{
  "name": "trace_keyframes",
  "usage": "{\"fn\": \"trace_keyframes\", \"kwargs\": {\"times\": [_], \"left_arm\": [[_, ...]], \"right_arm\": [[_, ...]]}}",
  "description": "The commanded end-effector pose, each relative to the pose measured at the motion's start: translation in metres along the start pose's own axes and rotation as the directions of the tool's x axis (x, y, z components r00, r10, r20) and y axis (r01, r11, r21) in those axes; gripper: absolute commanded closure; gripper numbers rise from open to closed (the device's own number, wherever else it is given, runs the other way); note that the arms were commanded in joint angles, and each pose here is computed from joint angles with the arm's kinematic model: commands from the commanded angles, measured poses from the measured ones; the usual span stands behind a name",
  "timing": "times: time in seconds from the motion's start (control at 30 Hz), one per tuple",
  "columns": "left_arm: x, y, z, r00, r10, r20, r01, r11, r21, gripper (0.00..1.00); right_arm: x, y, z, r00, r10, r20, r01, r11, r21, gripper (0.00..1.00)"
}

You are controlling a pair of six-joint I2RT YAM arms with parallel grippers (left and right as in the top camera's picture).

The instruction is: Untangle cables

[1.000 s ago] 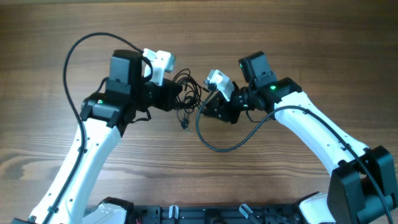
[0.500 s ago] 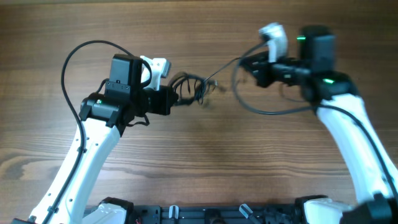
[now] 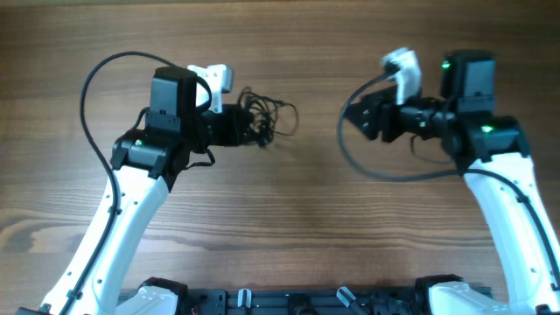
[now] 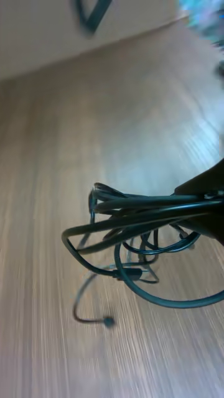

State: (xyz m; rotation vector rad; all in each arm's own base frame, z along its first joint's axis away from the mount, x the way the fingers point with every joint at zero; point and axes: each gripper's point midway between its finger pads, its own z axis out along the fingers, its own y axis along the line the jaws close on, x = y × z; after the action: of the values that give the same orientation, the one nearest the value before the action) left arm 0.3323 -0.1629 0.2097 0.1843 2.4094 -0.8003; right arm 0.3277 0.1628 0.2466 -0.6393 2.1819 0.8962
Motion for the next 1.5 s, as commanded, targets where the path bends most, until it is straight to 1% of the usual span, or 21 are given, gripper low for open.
{"fn": "trace_keyframes", "kwargs": {"times": [0.0, 0.1, 0.2, 0.33, 0.47, 0.5, 0.57, 0.67, 0.8, 0.87, 0.93, 1.0, 1.07, 1.13, 1.23, 1.27, 1.3, 1.33, 1.4, 1.43, 1.47], "left_arm": [[0.007, -0.035, -0.005, 0.983, 0.184, -0.011, -0.178, 0.963, 0.204, 0.96], [0.007, -0.036, -0.005, 0.982, 0.19, -0.011, -0.183, 0.959, 0.215, 0.96], [0.008, -0.037, -0.006, 0.982, 0.19, -0.011, -0.183, 0.959, 0.218, 0.96], [0.007, -0.037, -0.006, 0.982, 0.19, -0.01, -0.183, 0.959, 0.217, 0.96], [0.007, -0.039, -0.006, 0.983, 0.184, -0.009, -0.178, 0.958, 0.226, 0.96], [0.008, -0.042, -0.007, 0.983, 0.185, -0.011, -0.176, 0.953, 0.245, 0.96], [0.008, -0.043, -0.007, 0.984, 0.178, -0.012, -0.169, 0.952, 0.254, 0.96], [0.008, -0.043, -0.007, 0.992, 0.124, -0.026, -0.114, 0.961, 0.252, 0.96], [0.009, -0.041, 0.005, 0.997, -0.01, -0.074, 0.027, 0.973, 0.229, 0.96], [0.014, -0.046, 0.021, 0.991, -0.062, -0.117, 0.088, 0.968, 0.235, 0.96], [0.025, -0.057, 0.041, 0.984, -0.061, -0.168, 0.103, 0.962, 0.253, 0.96], [0.046, -0.063, 0.062, 0.969, -0.05, -0.243, 0.11, 0.965, 0.24, 0.96], [0.051, -0.046, 0.071, 0.956, -0.134, -0.26, 0.175, 0.975, 0.14, 0.96], [0.042, -0.011, 0.068, 0.942, -0.268, -0.202, 0.271, 0.963, -0.017, 0.96], [0.022, 0.026, 0.057, 0.91, -0.397, -0.119, 0.39, 0.918, -0.076, 0.96], [0.015, 0.038, 0.052, 0.889, -0.45, -0.088, 0.443, 0.892, -0.086, 0.96], [0.007, 0.042, 0.048, 0.886, -0.458, -0.076, 0.455, 0.889, -0.051, 0.96], [0.0, 0.032, 0.046, 0.917, -0.389, -0.091, 0.393, 0.919, 0.036, 0.96], [-0.006, -0.001, 0.04, 0.979, -0.17, -0.112, 0.194, 0.949, 0.249, 0.96], [-0.003, -0.009, 0.038, 0.988, -0.104, -0.112, 0.133, 0.946, 0.296, 0.96], [0.0, -0.011, 0.038, 0.99, -0.074, -0.117, 0.107, 0.946, 0.305, 0.96]], "right_arm": [[0.013, 0.021, 0.025, 0.978, -0.204, -0.046, 0.199, 0.976, -0.091, 0.31], [0.026, 0.018, 0.048, 0.965, -0.246, -0.094, 0.232, 0.963, -0.135, 0.31], [0.044, 0.007, 0.073, 0.971, -0.188, -0.15, 0.159, 0.97, -0.184, 0.32], [0.063, 0.011, 0.094, 0.976, -0.106, -0.192, 0.039, 0.947, -0.32, 0.4], [0.063, 0.024, 0.094, 0.982, -0.074, -0.174, -0.006, 0.907, -0.421, 0.59], [0.06, 0.029, 0.093, 0.984, -0.072, -0.161, -0.007, 0.895, -0.446, 0.68], [0.057, 0.033, 0.091, 0.987, -0.068, -0.148, -0.01, 0.882, -0.472, 0.95], [0.054, 0.035, 0.089, 0.986, -0.022, -0.166, -0.059, 0.883, -0.466, 0.95], [0.025, 0.059, 0.069, 0.997, -0.048, -0.062, 0.006, 0.84, -0.542, 0.95], [0.003, 0.058, 0.063, 0.998, -0.062, -0.003, 0.053, 0.874, -0.483, 0.95], [-0.018, 0.047, 0.061, 0.996, -0.07, 0.055, 0.085, 0.926, -0.369, 0.95], [-0.048, 0.02, 0.045, 0.986, -0.075, 0.151, 0.098, 0.983, -0.154, 0.95], [-0.062, -0.017, 0.021, 0.978, -0.035, 0.205, 0.018, 0.997, 0.081, 0.95], [-0.063, -0.06, -0.019, 0.965, 0.028, 0.261, -0.116, 0.938, 0.326, 0.95], [-0.047, -0.099, -0.069, 0.944, 0.11, 0.31, -0.266, 0.809, 0.525, 0.95], [-0.039, -0.1, -0.074, 0.947, 0.13, 0.295, -0.274, 0.804, 0.528, 0.95], [-0.03, -0.089, -0.066, 0.959, 0.145, 0.244, -0.249, 0.846, 0.472, 0.95], [-0.025, -0.076, -0.055, 0.974, 0.121, 0.19, -0.19, 0.896, 0.403, 0.93], [-0.015, -0.034, -0.027, 0.996, 0.004, 0.088, -0.018, 0.987, 0.157, 0.71], [-0.011, -0.02, -0.014, 0.998, -0.019, 0.064, 0.015, 0.998, 0.06, 0.6], [-0.008, -0.015, -0.004, 0.999, -0.024, 0.044, 0.023, 1.0, 0.016, 0.53]]}}
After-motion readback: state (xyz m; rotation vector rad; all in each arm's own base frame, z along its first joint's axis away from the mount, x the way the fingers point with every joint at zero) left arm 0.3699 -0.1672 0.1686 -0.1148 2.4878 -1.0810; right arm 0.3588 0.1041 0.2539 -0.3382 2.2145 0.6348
